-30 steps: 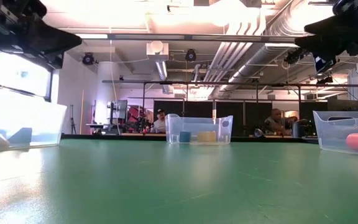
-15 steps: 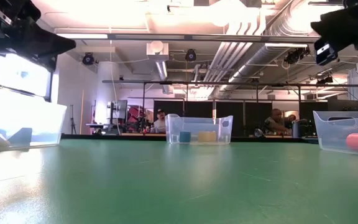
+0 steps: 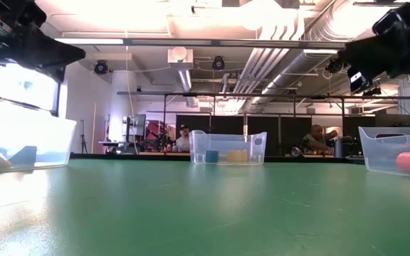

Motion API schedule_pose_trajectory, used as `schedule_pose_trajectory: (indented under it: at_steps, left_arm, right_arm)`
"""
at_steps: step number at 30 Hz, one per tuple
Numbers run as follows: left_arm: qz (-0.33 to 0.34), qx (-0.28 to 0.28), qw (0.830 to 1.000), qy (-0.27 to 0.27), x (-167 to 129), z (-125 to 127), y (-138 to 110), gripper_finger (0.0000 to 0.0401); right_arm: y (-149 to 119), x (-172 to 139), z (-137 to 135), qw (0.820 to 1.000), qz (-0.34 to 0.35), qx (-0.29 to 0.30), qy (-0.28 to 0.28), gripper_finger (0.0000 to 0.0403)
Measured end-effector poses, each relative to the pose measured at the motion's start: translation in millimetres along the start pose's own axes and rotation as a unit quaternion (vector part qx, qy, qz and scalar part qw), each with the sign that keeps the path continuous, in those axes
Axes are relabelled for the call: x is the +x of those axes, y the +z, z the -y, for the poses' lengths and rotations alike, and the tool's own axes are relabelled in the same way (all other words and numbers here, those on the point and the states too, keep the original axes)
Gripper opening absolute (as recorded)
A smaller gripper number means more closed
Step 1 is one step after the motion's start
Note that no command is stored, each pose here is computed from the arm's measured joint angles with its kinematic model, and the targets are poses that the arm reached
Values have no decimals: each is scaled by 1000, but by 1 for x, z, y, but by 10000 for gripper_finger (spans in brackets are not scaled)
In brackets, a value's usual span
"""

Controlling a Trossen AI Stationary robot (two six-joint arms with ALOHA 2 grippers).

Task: Sort blocks by size
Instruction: Return to Home Position

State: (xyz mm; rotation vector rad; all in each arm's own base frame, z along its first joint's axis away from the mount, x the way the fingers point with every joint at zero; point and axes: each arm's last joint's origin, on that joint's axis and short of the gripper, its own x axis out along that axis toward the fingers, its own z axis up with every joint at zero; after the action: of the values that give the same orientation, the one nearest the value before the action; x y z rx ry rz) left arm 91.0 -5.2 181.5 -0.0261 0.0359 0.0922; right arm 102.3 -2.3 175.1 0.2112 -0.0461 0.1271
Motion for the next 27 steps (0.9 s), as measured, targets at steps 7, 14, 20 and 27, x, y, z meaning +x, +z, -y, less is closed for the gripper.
schedule_pose_trajectory:
  at_steps: [7,14,20,27]
  left_arm:
    - [-1,-3,1000,-6,0,0,0,0]
    - [-3,3,1000,-14,0,1,0,0]
    - [-5,-23,1000,-15,0,1,-1,0]
    - [-8,-29,999,-15,0,1,-1,1]
  right_arm:
    - [2,0,-6,1000,20,11,14,77]
    - [-11,1,-10,999,-37,-27,17,77]
    - [-15,0,-7,998,-57,-2,-20,77]
    - [-16,1,-7,998,-59,3,-23,78]
